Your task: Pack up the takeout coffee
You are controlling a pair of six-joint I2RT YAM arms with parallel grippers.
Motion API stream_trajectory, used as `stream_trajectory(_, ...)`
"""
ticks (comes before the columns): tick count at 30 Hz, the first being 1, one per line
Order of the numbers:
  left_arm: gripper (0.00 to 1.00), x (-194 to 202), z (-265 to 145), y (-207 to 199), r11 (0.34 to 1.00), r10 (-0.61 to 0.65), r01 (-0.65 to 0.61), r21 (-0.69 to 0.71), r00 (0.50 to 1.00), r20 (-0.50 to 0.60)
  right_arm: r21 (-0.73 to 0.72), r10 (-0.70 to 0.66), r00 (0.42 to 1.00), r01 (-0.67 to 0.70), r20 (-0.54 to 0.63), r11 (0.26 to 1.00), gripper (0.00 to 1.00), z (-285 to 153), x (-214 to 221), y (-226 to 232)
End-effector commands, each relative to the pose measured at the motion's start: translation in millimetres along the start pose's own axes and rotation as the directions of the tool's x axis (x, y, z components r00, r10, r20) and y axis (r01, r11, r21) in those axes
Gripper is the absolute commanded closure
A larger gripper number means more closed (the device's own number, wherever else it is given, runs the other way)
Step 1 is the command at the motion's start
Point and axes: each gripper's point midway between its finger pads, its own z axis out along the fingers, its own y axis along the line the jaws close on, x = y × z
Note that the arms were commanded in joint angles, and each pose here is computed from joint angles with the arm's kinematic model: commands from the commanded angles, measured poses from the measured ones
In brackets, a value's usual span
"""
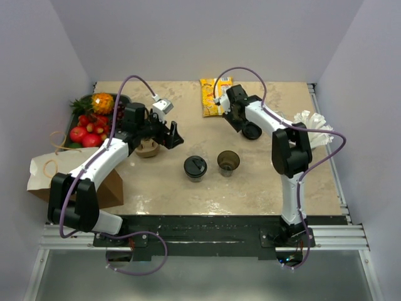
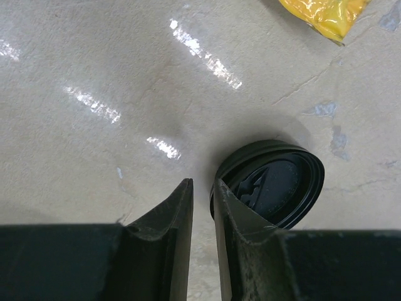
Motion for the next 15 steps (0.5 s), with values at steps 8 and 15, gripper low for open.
stream_trajectory(8, 0.05, -16, 0, 6, 1.0, 0.012, -0.011, -0.006, 0.999, 0.048, 0.061, 0.026, 0.998, -0.03, 0.062, 0.998, 0.77, -28, -17, -12)
stream_trajectory(15, 0.05, -15, 0, 5, 1.0, 0.011, -0.011, -0.003, 0.999, 0.049, 0.096, 0.03, 0.999, -0.034, 0.043, 0.995, 0.77, -29, -7, -21)
